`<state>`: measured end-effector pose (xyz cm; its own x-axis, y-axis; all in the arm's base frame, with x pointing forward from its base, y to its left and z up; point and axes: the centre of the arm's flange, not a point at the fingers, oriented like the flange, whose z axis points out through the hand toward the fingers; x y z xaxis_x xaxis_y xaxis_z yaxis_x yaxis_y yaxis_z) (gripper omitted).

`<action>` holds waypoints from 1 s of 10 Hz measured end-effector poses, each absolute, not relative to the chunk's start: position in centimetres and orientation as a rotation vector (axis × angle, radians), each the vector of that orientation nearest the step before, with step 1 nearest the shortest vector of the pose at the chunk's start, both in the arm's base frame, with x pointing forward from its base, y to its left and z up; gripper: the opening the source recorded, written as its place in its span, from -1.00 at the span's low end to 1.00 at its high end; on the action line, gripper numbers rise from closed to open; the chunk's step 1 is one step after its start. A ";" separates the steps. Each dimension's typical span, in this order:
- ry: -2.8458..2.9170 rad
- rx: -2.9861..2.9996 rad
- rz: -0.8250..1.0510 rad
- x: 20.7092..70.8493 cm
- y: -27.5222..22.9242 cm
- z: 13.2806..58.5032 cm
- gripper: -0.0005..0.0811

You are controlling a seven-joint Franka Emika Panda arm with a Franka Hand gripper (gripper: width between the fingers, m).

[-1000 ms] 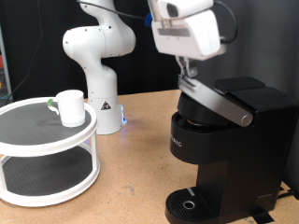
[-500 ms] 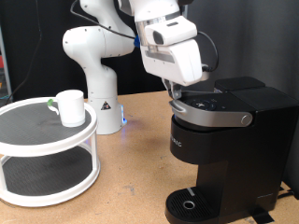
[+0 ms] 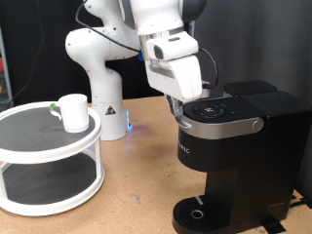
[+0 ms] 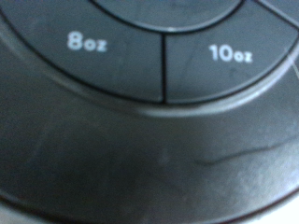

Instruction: Make a cup of coffee with the keurig machine

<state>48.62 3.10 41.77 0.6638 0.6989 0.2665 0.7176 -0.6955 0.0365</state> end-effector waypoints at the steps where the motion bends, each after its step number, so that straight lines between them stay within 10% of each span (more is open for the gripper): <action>1: -1.178 -2.803 -0.401 48.6 3.0 41.7 -0.97; 10: -0.906 -2.667 -0.549 49.7 2.7 49.9 -0.97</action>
